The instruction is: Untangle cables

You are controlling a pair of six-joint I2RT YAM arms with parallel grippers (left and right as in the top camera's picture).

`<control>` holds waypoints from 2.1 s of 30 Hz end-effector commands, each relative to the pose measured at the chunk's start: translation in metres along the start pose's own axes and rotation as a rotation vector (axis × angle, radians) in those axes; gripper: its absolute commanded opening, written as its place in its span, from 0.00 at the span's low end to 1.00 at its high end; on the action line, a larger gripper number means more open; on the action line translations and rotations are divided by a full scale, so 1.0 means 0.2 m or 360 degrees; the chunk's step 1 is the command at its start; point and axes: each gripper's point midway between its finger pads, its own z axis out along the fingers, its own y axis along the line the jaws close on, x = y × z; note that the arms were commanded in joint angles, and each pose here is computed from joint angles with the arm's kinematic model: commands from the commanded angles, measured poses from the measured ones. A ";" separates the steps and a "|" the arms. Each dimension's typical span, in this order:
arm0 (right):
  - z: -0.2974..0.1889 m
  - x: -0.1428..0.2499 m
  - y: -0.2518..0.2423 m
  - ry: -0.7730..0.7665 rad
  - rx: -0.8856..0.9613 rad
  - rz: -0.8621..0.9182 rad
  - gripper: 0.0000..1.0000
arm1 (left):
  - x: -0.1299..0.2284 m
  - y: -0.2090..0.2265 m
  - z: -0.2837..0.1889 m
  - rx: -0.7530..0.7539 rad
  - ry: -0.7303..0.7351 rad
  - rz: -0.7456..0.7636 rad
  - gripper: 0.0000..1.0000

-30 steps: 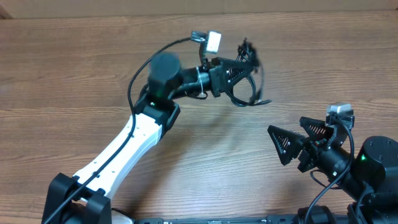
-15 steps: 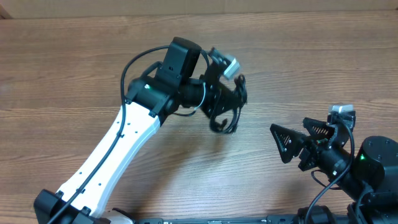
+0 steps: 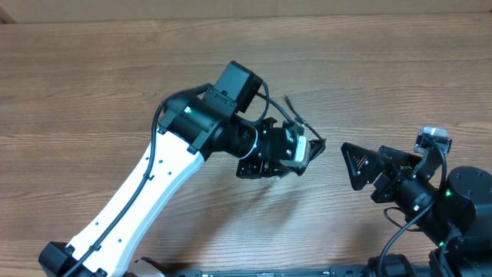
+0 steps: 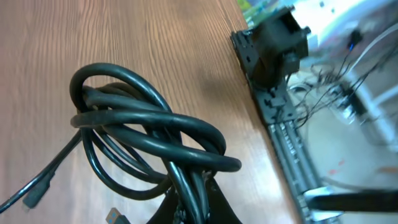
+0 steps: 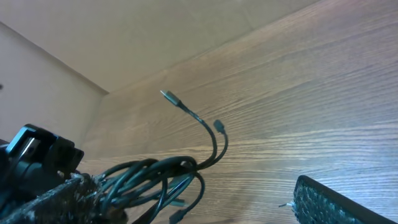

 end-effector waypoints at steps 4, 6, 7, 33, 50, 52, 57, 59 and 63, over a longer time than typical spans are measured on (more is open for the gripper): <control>-0.02 -0.06 0.06 -0.0057 -0.0068 0.0403 1.00 | -0.12 0.03 -0.04 -0.0082 -0.0097 0.0498 0.04; -0.03 -0.06 0.09 -0.0028 -0.0127 0.0523 1.00 | -0.13 0.04 -0.04 -0.0092 -0.0099 0.0575 0.04; -0.03 -0.05 0.12 -0.0007 -0.0163 0.0558 1.00 | -0.13 0.04 -0.04 -0.0095 -0.0100 0.0619 0.04; -0.06 -0.02 0.33 0.0197 -0.0520 0.0626 0.80 | -0.31 0.11 0.02 -0.0268 -0.0146 0.1340 0.04; 0.03 0.01 0.28 0.0284 -0.0440 0.0688 0.32 | -0.36 0.21 0.06 -0.0462 0.0050 0.1474 0.04; 0.04 0.01 0.27 0.0295 -0.0430 0.0696 0.29 | -0.34 0.24 0.06 -0.0497 0.0119 0.1437 0.04; 0.04 0.01 0.25 0.0287 -0.0399 0.0697 0.29 | -0.30 0.29 0.04 -0.0556 0.0203 0.1337 0.04; 0.05 0.02 0.24 0.0277 -0.0377 0.0671 0.28 | -0.30 0.29 0.04 -0.0560 0.0207 0.1337 0.04; 0.05 0.02 0.22 0.0269 -0.0338 0.0680 0.14 | -0.32 0.31 0.03 -0.0600 0.0174 0.1251 0.04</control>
